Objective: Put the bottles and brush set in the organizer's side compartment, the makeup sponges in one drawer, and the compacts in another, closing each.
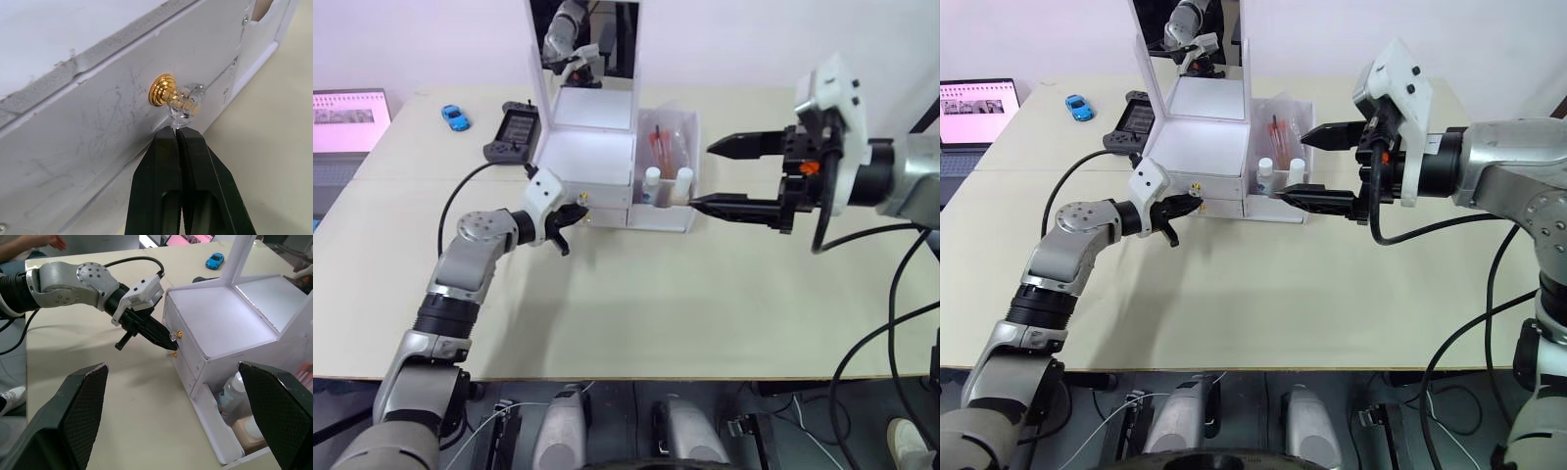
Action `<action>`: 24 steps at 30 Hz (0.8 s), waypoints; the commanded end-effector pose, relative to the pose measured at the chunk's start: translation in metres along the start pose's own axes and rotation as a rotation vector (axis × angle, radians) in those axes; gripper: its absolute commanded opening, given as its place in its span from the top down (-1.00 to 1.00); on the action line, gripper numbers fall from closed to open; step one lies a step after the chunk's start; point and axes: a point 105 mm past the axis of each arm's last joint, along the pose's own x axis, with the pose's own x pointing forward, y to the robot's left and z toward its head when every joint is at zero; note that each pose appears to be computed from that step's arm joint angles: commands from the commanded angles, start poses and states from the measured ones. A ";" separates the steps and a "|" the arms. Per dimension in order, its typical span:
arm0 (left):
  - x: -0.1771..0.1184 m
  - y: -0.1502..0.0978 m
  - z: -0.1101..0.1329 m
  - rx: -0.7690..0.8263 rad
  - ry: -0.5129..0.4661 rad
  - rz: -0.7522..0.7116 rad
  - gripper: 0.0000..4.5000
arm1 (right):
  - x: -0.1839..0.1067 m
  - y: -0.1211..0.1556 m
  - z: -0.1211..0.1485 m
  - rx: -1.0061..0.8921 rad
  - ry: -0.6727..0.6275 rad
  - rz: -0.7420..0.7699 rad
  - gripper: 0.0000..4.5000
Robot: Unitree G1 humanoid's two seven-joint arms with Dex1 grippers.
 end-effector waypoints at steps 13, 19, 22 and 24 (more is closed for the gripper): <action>-0.050 0.009 0.011 -0.040 -0.033 -0.067 0.72 | -0.046 -0.014 -0.045 0.161 0.046 -0.109 -1.00; -0.096 0.043 0.021 -0.103 -0.074 0.014 -0.47 | -0.104 -0.025 -0.105 0.307 0.105 -0.360 -1.00; -0.115 0.061 0.016 -0.093 -0.063 0.092 -0.98 | -0.122 -0.023 -0.114 0.310 0.089 -0.452 -1.00; -0.127 0.078 0.010 -0.129 -0.057 0.173 -0.98 | -0.133 -0.022 -0.123 0.296 0.100 -0.508 -1.00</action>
